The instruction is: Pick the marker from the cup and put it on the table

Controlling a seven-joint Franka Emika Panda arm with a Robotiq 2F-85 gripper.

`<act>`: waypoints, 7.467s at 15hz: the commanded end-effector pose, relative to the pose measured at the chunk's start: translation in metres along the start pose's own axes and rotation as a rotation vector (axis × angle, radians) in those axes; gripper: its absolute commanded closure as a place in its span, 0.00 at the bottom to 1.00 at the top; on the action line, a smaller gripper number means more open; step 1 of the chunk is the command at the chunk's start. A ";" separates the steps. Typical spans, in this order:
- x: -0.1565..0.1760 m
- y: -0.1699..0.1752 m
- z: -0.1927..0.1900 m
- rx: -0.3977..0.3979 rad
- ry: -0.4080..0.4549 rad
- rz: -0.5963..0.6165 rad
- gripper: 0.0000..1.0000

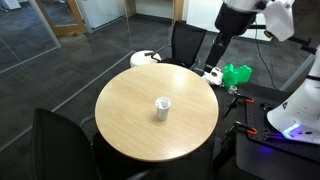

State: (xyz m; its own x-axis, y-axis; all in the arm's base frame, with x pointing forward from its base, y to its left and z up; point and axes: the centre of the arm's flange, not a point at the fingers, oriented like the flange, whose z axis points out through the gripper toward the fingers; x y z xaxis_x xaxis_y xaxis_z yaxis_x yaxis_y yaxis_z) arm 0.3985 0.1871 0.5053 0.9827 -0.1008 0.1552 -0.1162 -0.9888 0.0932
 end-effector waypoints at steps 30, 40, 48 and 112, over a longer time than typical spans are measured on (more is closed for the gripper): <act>0.112 0.012 0.175 -0.016 -0.160 0.011 0.00; 0.118 0.011 0.247 0.006 -0.224 0.040 0.00; 0.138 0.016 0.296 0.032 -0.238 0.108 0.00; 0.179 0.046 0.397 0.101 -0.221 0.078 0.56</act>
State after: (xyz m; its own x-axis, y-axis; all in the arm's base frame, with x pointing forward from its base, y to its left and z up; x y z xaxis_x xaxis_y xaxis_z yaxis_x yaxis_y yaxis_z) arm 0.6263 0.0839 0.1489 0.9794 -0.1940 -0.0552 -0.1939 -0.9810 0.0087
